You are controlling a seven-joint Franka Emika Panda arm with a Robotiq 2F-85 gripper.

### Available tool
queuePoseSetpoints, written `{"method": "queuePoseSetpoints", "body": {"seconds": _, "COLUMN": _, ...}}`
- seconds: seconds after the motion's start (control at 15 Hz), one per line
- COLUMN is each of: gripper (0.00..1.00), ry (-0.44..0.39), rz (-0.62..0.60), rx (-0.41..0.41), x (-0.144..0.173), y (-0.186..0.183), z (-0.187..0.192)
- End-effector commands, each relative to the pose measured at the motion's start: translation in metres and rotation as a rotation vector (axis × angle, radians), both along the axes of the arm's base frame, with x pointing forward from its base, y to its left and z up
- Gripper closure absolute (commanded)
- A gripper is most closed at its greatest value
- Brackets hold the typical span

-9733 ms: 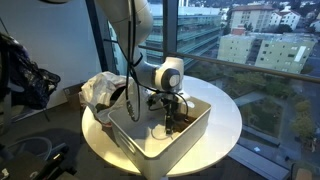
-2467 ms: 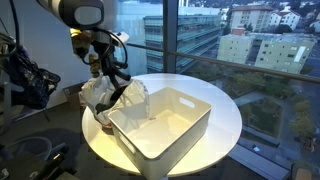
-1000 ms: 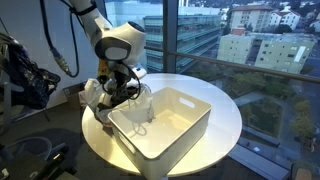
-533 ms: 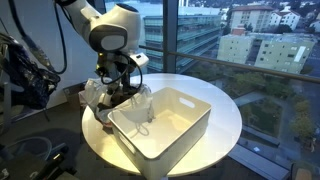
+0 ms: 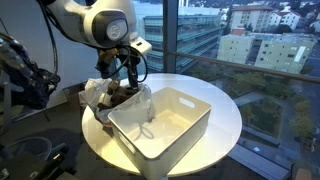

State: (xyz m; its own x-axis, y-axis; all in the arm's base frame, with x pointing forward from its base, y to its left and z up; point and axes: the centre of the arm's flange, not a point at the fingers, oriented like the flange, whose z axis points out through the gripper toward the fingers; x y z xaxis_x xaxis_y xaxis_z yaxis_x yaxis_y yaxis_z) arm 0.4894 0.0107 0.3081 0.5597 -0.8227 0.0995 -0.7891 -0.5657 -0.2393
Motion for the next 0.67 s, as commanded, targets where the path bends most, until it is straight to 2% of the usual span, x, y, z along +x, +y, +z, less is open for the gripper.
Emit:
{"method": "queuePoseSetpoints", "body": {"seconds": 0.0, "gripper": 0.0, "ry": -0.018, "rz": -0.037, "rx": -0.069, "x": -0.014, "y": -0.002, "z": 0.017}}
{"method": "queuePoseSetpoints", "body": {"seconds": 0.4, "gripper": 0.0, "ry": -0.044, "rz": -0.011, "rx": -0.075, "x": -0.016, "y": -0.004, "z": 0.021}}
{"method": "queuePoseSetpoints", "body": {"seconds": 0.47, "gripper": 0.0, "ry": -0.015, "rz": -0.01, "rx": -0.066, "x": -0.008, "y": -0.005, "z": 0.01}}
{"method": "queuePoseSetpoints", "body": {"seconds": 0.6, "gripper": 0.0, "ry": -0.011, "rz": -0.009, "rx": -0.066, "x": -0.008, "y": -0.005, "z": 0.009}}
